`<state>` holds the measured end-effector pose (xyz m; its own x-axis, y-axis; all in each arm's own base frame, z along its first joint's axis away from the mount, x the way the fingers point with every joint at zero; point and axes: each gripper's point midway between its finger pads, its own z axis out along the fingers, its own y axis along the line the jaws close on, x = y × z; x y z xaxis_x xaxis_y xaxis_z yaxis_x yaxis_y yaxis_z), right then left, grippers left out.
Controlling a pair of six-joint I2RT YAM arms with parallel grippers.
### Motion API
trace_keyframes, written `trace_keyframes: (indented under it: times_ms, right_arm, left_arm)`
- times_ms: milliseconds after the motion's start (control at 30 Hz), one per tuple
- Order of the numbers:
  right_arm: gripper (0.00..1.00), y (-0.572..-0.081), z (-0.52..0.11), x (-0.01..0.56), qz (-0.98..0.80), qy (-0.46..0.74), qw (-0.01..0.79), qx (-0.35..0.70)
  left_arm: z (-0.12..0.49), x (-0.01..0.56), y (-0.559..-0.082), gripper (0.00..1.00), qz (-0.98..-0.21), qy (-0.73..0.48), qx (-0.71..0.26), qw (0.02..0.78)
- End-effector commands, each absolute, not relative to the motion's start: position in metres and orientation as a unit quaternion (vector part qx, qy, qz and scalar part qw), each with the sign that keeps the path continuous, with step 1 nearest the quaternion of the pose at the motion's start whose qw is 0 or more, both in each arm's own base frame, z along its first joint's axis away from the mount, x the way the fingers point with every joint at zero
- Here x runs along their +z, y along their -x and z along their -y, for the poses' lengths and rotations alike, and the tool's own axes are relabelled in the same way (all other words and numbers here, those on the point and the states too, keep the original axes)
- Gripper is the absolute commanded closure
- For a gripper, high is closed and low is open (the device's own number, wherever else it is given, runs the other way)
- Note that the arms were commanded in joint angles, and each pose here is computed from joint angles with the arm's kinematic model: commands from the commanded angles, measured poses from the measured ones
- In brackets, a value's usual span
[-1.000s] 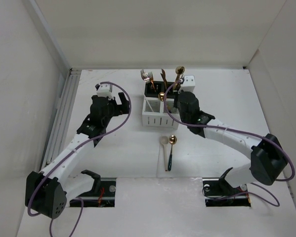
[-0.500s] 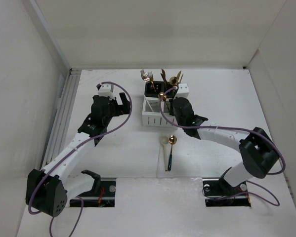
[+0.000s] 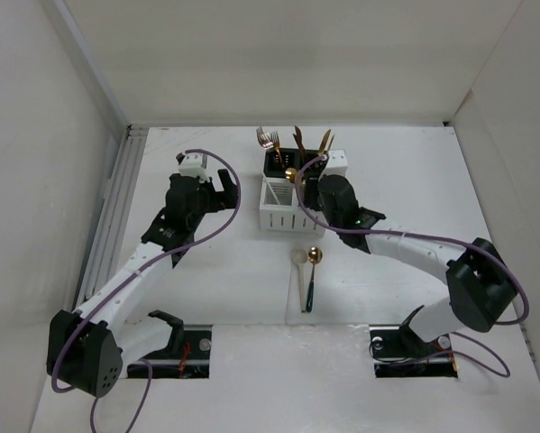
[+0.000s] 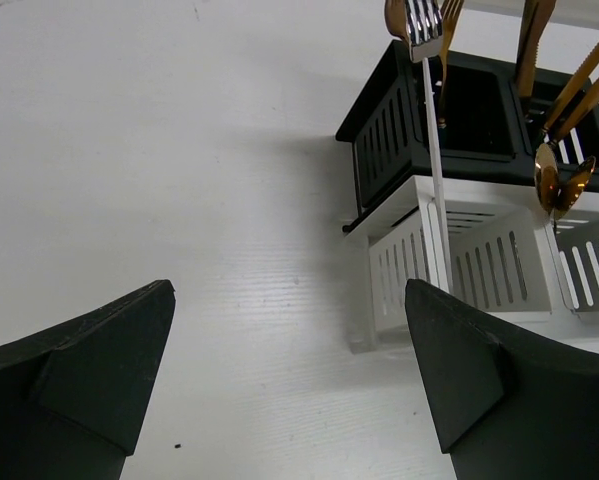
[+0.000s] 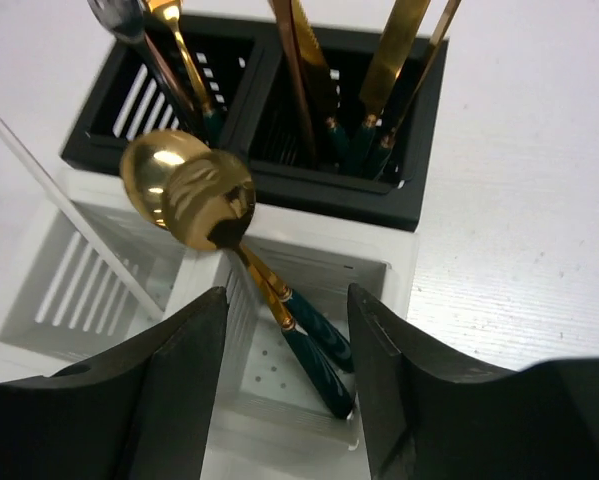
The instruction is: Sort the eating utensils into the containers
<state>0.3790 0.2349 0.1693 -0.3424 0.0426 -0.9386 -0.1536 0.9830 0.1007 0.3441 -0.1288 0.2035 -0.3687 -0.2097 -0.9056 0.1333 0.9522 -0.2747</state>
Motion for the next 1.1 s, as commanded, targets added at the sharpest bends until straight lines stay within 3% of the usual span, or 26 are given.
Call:
trace_keyframes:
  times_ms: [0, 167, 233, 267, 367, 467, 600, 700, 800, 1067]
  right_arm:
    - [0.43, -0.384, -0.231, 0.232, -0.778, -0.006, 0.618, 0.115]
    - [0.33, -0.366, -0.224, 0.283, -0.757, -0.024, 0.642, 0.117]
    - [0.30, -0.350, -0.231, 0.281, -0.778, 0.003, 0.620, 0.105]
    - [0.26, -0.343, -0.231, 0.276, -0.789, 0.015, 0.608, 0.091]
    - [0.26, -0.301, -0.219, 0.225, -0.860, 0.015, 0.508, 0.041]
    - [0.31, -0.259, -0.209, 0.174, -0.912, 0.009, 0.408, 0.043]
    - [0.34, -0.212, -0.231, 0.142, -0.928, 0.037, 0.346, 0.132]
    - [0.36, -0.193, -0.232, 0.127, -0.933, 0.026, 0.320, 0.162]
    - [0.44, -0.179, -0.236, 0.115, -0.938, 0.036, 0.293, 0.181]
    - [0.50, -0.157, -0.245, 0.075, -0.951, 0.089, 0.240, 0.173]
  left_arm:
    - [0.131, 0.238, -0.346, 0.00, -0.782, 0.025, -0.177, 0.597]
    - [0.136, 0.236, -0.341, 0.03, -0.781, -0.008, -0.181, 0.598]
    - [0.141, 0.230, -0.337, 0.10, -0.784, -0.028, -0.187, 0.592]
    - [0.142, 0.229, -0.334, 0.10, -0.783, -0.033, -0.192, 0.590]
    - [0.151, 0.230, -0.326, 0.05, -0.778, -0.061, -0.214, 0.588]
    - [0.155, 0.227, -0.322, 0.00, -0.778, -0.032, -0.243, 0.579]
    - [0.163, 0.224, -0.316, 0.00, -0.779, -0.003, -0.281, 0.561]
    - [0.179, 0.222, -0.301, 0.00, -0.779, -0.040, -0.323, 0.536]
    - [0.187, 0.212, -0.292, 0.00, -0.786, -0.064, -0.338, 0.514]
    - [0.165, 0.181, -0.294, 0.00, -0.822, -0.023, -0.281, 0.495]
